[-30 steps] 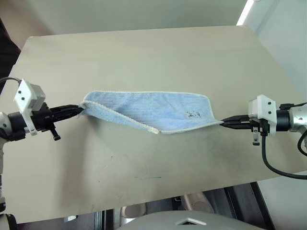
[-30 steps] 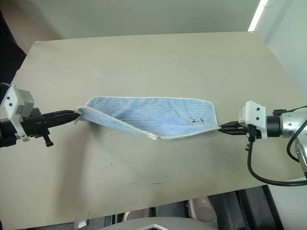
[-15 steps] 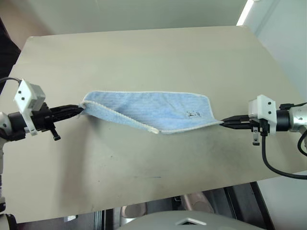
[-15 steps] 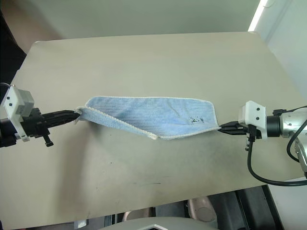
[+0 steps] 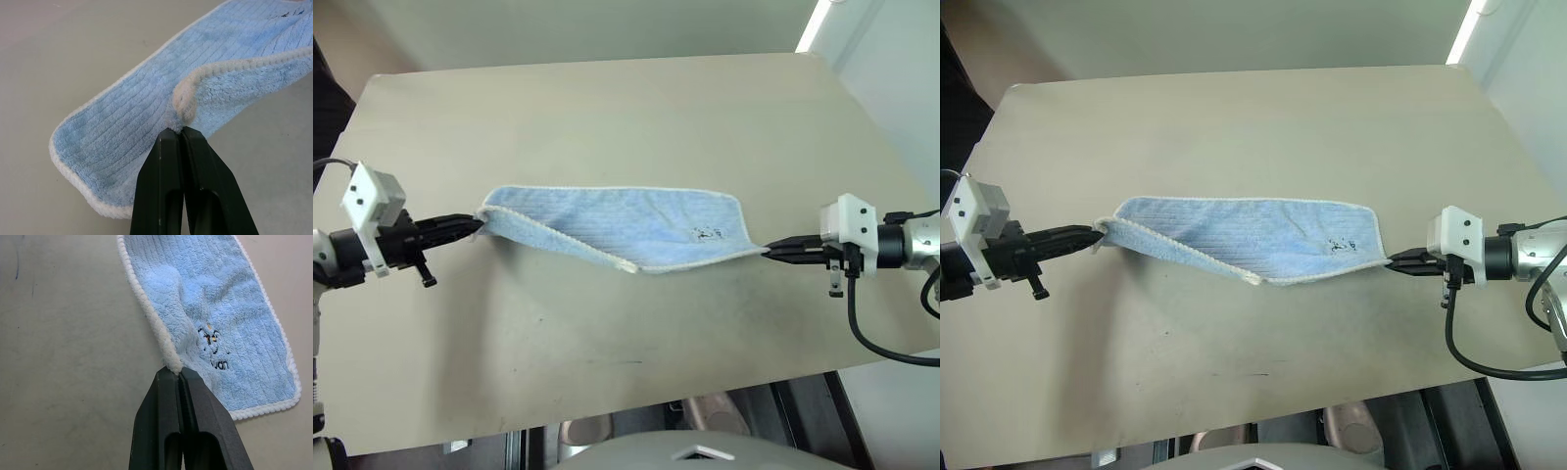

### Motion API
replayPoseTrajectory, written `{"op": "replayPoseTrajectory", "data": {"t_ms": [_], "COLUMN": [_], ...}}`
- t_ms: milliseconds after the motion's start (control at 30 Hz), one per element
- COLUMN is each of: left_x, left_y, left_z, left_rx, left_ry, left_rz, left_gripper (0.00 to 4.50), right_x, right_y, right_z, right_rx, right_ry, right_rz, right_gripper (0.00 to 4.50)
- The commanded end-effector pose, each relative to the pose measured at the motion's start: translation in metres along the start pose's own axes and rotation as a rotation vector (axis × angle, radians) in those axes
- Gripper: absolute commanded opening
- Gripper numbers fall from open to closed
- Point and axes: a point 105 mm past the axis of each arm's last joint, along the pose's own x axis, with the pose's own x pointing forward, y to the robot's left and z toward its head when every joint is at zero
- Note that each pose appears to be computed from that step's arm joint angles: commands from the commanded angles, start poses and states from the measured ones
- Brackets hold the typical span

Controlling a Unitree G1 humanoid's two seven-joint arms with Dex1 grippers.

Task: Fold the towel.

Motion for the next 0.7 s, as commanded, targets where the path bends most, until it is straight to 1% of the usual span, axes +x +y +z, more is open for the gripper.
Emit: {"op": "replayPoseTrajectory", "data": {"t_ms": [33,233,267,300,367,600,700], "left_x": [-0.005,-0.005,0.0,0.008,0.018,0.02,0.021], "left_y": [0.002,0.002,0.015,0.021,0.028,0.033,0.036], "left_z": [0.013,0.013,0.005,-0.005,-0.016,-0.02,-0.02], "left_rx": [0.041,0.041,0.024,0.001,-0.022,-0.01,0.003], "left_ry": [-0.023,-0.023,-0.005,0.006,0.019,0.023,0.019], "left_rz": [0.019,0.019,0.073,0.105,0.133,0.155,0.176], "left_gripper": [0.0,0.0,0.0,0.0,0.0,0.0,0.0], "right_x": [-0.005,-0.005,0.001,0.009,0.019,0.022,0.022], "right_y": [-0.002,-0.002,-0.012,-0.029,-0.049,-0.059,-0.068], "right_z": [0.01,0.01,0.004,-0.002,-0.007,-0.01,-0.014], "right_rx": [-0.035,-0.035,-0.013,-0.008,-0.012,-0.034,-0.049], "right_ry": [-0.018,-0.018,-0.012,-0.005,0.01,0.017,0.041], "right_rz": [-0.016,-0.016,-0.036,-0.082,-0.121,-0.133,-0.184], "right_gripper": [0.02,0.02,0.02,0.02,0.02,0.02,0.02]}}
